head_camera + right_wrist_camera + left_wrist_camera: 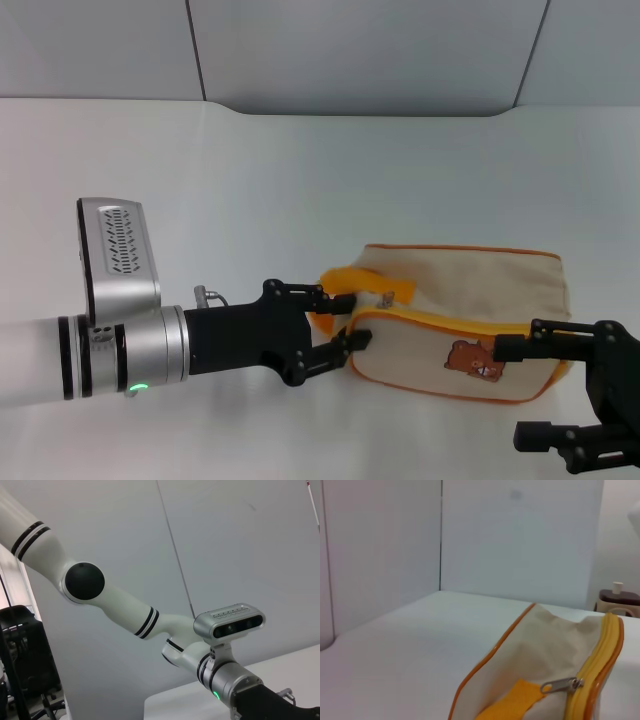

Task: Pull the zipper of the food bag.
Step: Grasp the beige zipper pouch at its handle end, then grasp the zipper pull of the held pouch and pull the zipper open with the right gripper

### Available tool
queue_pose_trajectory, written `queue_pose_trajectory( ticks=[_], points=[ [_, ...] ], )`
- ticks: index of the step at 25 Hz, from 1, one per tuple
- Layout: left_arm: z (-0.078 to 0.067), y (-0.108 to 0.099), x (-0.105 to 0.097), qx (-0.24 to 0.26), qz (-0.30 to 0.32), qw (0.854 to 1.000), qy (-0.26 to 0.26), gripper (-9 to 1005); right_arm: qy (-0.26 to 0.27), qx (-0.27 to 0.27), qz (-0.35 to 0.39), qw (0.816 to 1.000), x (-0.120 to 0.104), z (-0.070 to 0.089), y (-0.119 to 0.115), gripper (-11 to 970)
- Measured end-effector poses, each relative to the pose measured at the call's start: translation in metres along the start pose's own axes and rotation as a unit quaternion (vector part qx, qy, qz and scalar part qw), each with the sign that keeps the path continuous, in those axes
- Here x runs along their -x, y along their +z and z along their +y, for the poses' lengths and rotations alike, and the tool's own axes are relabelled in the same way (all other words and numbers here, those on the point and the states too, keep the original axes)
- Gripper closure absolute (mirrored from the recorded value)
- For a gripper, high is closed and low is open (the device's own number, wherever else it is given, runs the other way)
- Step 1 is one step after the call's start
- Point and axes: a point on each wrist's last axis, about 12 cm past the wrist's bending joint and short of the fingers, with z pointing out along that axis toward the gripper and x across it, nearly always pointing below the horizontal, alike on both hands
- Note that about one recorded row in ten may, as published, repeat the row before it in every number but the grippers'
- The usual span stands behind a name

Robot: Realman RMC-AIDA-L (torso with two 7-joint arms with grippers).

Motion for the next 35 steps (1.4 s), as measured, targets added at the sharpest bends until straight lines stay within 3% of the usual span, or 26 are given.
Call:
queue_pose_trajectory(
  ticks=[4,7,12,20,26,28,35],
  points=[
    [0.001,0.000,0.002,0.005,-0.011,1.000,0.001,462,-0.002,-0.008,-0.005,1.000,0.001,-0.001,-0.002,162],
    [0.000,0.000,0.003,0.008,-0.018,1.000,-0.003,724,-0.004,-0.019,-0.012,1.000,0.002,-0.001,-0.005,162],
    [-0.001,0.002,0.005,0.001,-0.023,1.000,-0.004,884,-0.005,-0.025,-0.016,1.000,0.002,-0.001,-0.007,163],
    [-0.002,0.004,0.010,-0.011,-0.034,0.999,-0.005,893,-0.020,-0.082,-0.049,0.995,0.003,-0.004,-0.015,197],
    [0.006,-0.018,0.022,-0.030,-0.049,0.998,-0.022,899,-0.093,-0.168,-0.105,0.976,-0.006,-0.001,-0.015,226],
    [0.009,-0.028,0.030,-0.043,-0.050,0.997,-0.029,901,-0.124,-0.200,-0.107,0.966,-0.011,-0.005,-0.009,236],
    [0.010,-0.041,0.043,-0.072,-0.058,0.995,-0.031,906,-0.174,-0.213,-0.102,0.956,-0.017,-0.018,0.014,270]
  ],
)
